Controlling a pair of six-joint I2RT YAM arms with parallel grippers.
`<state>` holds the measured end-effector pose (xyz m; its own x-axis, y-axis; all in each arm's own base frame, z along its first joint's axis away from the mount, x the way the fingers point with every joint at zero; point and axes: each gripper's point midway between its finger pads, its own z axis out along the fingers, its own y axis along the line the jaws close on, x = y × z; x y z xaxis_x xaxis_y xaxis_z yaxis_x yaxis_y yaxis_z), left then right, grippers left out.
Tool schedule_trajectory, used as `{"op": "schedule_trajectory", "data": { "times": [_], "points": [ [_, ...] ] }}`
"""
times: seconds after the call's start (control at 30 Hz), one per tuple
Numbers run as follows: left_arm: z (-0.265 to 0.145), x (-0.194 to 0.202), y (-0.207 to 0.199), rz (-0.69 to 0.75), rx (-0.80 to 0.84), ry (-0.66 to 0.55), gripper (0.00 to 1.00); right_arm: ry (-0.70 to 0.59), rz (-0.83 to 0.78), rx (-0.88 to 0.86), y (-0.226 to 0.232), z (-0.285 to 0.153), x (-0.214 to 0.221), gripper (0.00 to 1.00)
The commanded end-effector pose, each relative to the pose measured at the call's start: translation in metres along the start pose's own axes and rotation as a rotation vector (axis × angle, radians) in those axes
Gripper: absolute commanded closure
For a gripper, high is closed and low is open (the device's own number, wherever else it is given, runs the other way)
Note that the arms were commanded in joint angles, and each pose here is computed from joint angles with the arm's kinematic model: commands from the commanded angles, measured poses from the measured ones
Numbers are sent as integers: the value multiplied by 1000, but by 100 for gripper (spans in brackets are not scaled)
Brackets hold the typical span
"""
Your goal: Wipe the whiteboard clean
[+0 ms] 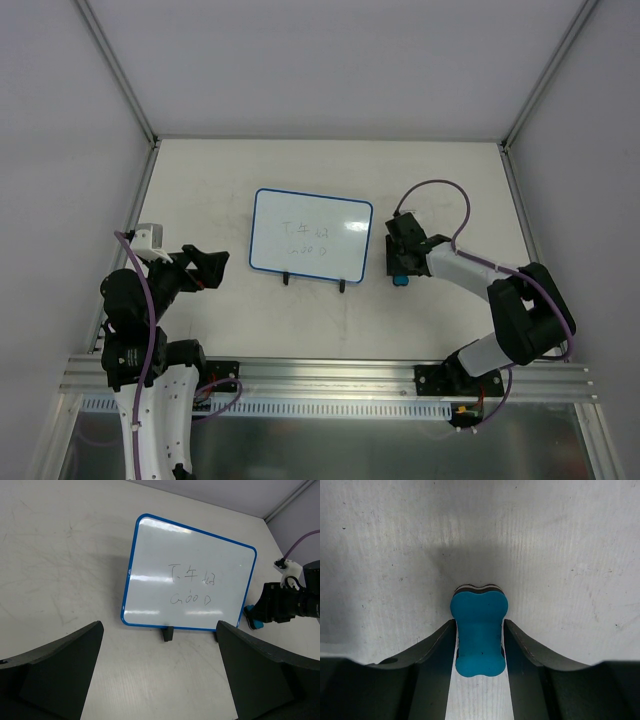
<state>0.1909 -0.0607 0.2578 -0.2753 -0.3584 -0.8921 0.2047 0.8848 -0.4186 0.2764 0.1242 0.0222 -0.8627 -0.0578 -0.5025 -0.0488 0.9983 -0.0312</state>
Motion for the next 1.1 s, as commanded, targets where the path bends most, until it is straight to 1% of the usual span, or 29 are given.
{"op": "schedule_trajectory", "data": {
  "times": [0.0, 0.2, 0.27, 0.3, 0.4, 0.43, 0.6, 0.67, 0.77, 0.8, 0.87, 0.9, 0.97, 1.0, 1.07],
  "points": [
    [-1, -7, -6, 37, 32, -26, 1, -35, -7, -17, 5, -8, -15, 54],
    [-1, -7, -6, 38, 33, -26, 1, -34, 0, -18, 6, -9, -14, 55],
    [0, -6, -5, 37, 32, -23, 1, -29, 1, -21, 7, -8, -13, 61],
    [-1, -7, -6, 38, 33, -24, 1, -27, 2, -23, 7, -7, -13, 67],
    [0, -6, -5, 35, 32, -23, 1, -26, 4, -31, 9, -8, -14, 96],
    [-1, -7, -6, 36, 33, -24, 1, -23, 5, -32, 9, -8, -13, 100],
    [2, -6, -3, 32, 26, -14, 1, -57, 9, -54, 8, -21, -17, 100],
    [4, -5, -2, 25, 21, -5, 1, -101, 6, -69, 6, -35, -23, 100],
    [13, -1, 4, -18, 5, 39, 1, -181, -1, -74, -2, -58, -34, 100],
    [22, 4, 9, -47, 0, 89, 1, -207, -1, -61, -6, -64, -38, 100],
    [30, 5, 9, -88, 10, 136, 1, -266, -12, -61, -11, -79, -47, 100],
    [42, 12, 13, -138, 10, 191, 1, -290, -14, -54, -14, -84, -51, 100],
    [56, 14, 12, -212, 40, 231, 1, -339, -14, -50, -17, -95, -60, 100],
    [71, 14, 17, -245, 49, 249, 1, -358, -8, -42, -19, -98, -64, 100],
    [86, 8, 16, -297, 81, 261, 1, -392, -22, -46, -20, -103, -71, 100]
  ]
}}
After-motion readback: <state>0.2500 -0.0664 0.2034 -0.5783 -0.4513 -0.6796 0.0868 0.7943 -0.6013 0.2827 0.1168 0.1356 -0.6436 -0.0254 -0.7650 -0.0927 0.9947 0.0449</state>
